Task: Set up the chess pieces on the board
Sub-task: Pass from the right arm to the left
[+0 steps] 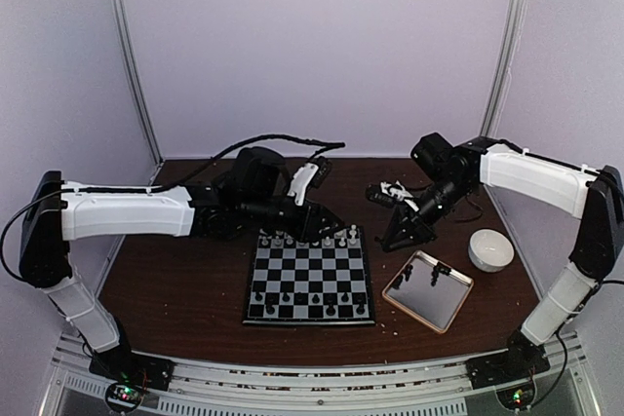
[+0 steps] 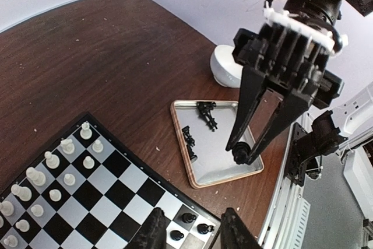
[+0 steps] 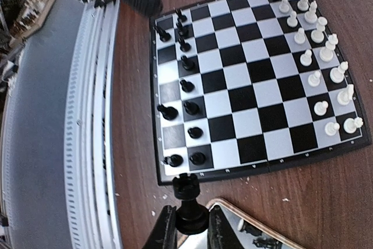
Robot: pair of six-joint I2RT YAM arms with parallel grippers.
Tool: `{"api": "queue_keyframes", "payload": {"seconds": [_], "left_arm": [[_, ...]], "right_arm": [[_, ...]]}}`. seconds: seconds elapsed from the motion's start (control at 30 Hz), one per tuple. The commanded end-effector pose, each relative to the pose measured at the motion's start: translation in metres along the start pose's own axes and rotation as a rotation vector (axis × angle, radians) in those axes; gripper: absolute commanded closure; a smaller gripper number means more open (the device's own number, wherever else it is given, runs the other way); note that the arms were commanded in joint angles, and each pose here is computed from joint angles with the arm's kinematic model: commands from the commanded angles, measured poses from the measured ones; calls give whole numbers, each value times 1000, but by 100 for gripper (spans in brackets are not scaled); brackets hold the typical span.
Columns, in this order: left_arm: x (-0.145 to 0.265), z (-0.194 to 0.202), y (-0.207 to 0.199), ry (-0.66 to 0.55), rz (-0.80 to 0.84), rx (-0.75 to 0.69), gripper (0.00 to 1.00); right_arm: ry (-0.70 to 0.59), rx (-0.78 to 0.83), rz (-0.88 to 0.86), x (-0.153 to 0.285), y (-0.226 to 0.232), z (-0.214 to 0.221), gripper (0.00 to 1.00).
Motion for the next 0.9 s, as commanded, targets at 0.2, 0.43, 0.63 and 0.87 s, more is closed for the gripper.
{"api": "queue_keyframes", "payload": {"seconds": [0.2, 0.43, 0.63, 0.87], "left_arm": [[-19, -10, -33, -46, 259, -28, 66], [-32, -10, -38, -24, 304, -26, 66], [-36, -12, -40, -35, 329, -18, 63], [-36, -17, -35, -61, 286, 0, 59]], "right_arm": [[-184, -97, -111, 14, 9, -36, 86], [-186, -95, -109, 13, 8, -36, 86], [-181, -97, -111, 11, 8, -32, 86], [-175, -85, -125, 9, 11, -28, 86]]}}
Point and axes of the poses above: each gripper's point midway between its finger pads, its own x axis back along the fingers, its own y axis along the line the jaws close on, z = x × y, the point moved 7 cm from there along x, back along the fingers, and after that the axes turned 5 degrees about -x, right-handed, at the moved point
